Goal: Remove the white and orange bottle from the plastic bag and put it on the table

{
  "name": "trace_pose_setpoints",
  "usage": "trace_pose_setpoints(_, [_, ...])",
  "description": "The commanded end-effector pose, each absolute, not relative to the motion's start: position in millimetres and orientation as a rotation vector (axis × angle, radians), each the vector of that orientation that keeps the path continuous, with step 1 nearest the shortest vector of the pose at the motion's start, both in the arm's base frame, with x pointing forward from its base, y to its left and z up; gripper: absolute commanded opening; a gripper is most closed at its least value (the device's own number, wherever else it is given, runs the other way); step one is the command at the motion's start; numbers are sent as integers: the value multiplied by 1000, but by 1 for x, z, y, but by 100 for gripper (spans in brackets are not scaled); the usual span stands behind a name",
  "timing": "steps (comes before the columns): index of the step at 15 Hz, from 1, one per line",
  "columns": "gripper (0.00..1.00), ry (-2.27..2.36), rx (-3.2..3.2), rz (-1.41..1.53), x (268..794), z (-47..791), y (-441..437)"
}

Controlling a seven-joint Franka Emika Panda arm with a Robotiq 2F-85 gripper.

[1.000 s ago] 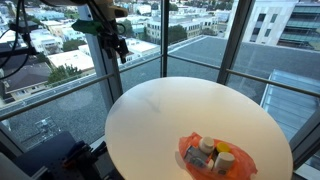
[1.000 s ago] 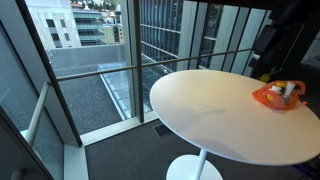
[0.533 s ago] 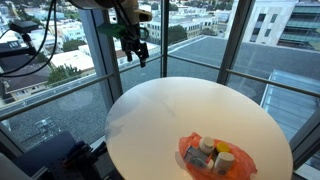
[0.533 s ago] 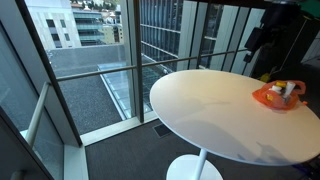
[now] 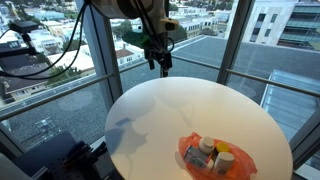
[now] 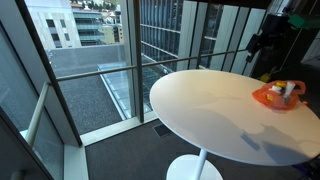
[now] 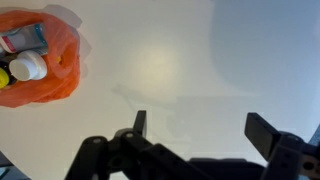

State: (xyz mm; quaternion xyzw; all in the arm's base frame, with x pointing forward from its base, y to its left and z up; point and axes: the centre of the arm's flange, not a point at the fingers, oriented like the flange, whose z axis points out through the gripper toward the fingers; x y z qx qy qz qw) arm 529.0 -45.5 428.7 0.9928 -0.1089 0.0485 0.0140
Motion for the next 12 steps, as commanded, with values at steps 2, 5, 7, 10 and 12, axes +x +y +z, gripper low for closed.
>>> trace_pose_setpoints(2, [100,-467,3083,110,550,408,-83])
trace_pose_setpoints(5, [100,-492,3070,116,551,408,-88])
trace_pose_setpoints(7, [100,-458,3075,90,543,400,-88])
trace_pose_setpoints(10, [100,-458,3075,100,544,403,-88])
trace_pose_setpoints(12, [100,-459,3075,101,545,403,-88])
